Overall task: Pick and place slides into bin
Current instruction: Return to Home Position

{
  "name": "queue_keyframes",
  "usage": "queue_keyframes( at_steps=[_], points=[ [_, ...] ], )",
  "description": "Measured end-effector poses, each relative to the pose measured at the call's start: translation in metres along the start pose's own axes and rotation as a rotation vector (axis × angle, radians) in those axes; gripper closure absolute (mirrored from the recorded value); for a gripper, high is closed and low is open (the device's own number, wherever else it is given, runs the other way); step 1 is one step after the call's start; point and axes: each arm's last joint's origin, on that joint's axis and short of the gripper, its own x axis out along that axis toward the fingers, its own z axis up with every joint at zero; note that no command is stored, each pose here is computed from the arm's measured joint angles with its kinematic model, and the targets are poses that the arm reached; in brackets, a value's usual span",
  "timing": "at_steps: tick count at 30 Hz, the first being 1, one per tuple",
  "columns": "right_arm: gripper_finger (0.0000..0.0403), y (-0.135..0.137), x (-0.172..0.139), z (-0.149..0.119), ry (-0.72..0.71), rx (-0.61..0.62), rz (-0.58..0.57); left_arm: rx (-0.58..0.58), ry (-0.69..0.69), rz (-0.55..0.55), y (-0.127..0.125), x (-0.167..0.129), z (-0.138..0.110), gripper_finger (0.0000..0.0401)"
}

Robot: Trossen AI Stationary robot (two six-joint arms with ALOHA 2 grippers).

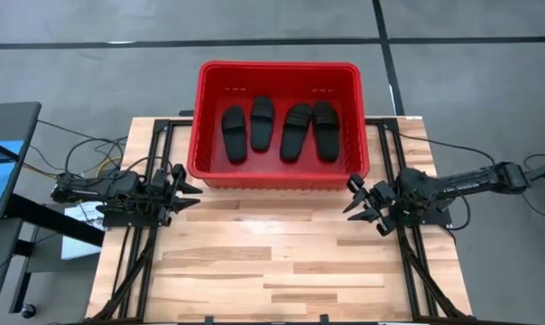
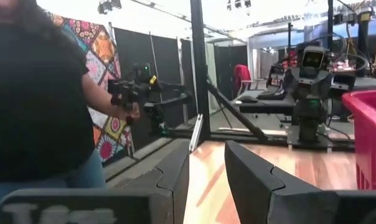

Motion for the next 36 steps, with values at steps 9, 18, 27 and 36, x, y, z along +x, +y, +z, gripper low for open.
queue_keyframes(
  at_steps=[9,18,27,36],
  points=[
    [0.0308,0.004,-0.008,-0.016,0.027,0.009,-0.001,0.026,-0.008,-0.058,-0.002,0.0,0.001,0.0269],
    [0.0308,0.007,-0.007,-0.023,0.094,0.106,0.024,0.077,0.089,-0.013,0.001,0.0,-0.008,0.0269],
    [0.0308,0.006,-0.008,-0.027,0.133,0.157,-0.009,0.075,0.174,0.071,0.005,-0.002,-0.017,0.0269],
    [0.0308,0.006,-0.008,-0.031,0.172,0.172,-0.015,0.054,0.195,0.078,0.005,-0.002,-0.019,0.0269]
  ],
)
